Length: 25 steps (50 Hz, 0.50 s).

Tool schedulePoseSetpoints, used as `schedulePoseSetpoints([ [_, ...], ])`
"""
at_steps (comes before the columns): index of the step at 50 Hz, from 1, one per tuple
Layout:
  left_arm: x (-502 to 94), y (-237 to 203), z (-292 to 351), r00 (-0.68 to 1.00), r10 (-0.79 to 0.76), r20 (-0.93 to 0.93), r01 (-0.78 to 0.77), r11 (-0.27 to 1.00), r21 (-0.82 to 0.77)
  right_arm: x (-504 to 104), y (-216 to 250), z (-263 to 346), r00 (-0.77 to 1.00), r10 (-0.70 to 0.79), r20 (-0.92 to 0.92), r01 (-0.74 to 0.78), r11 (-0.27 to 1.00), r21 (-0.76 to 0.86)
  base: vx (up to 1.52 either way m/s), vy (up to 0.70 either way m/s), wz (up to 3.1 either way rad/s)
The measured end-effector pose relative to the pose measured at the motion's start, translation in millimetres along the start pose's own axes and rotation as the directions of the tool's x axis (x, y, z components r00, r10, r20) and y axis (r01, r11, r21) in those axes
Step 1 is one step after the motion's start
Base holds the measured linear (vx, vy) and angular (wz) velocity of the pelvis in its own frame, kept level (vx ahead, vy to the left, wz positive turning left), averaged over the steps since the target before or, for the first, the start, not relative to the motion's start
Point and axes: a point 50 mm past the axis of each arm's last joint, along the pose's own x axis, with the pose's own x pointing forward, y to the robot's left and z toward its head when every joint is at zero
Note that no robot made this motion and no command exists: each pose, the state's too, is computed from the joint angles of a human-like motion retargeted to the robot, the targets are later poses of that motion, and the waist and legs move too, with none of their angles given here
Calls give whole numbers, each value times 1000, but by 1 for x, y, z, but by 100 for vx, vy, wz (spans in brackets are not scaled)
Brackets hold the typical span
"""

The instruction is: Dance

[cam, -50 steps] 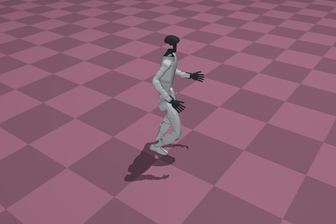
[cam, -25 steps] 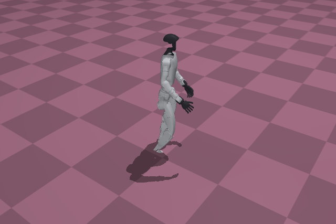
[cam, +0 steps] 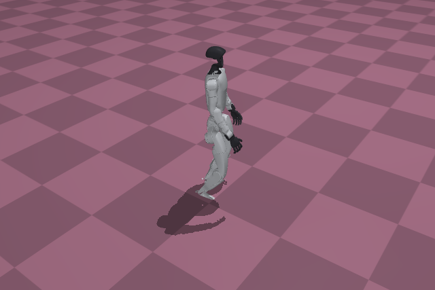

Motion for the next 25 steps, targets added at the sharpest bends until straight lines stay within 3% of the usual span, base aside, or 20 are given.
schedulePoseSetpoints([
  [7, -2, -45, -13, 996, -78, -41, 74, 992, -101, 5, -12, 27, 993, -78, 88, 78, 997, 4, 2, -2, -61],
  [15, -33, -112, -77, 918, -315, -240, 289, 947, -141, -1, -48, 33, 966, -230, 121, 230, 973, 13, 15, 6, -102],
  [20, -62, -93, -129, 877, -321, -358, 270, 945, -185, -11, -60, 31, 937, -310, 161, 296, 949, 108, 27, 21, -61],
  [25, -87, -26, -164, 878, -181, -443, 156, 983, -93, -31, -61, -2, 901, -420, 107, 383, 887, 259, 23, 18, 20],
])
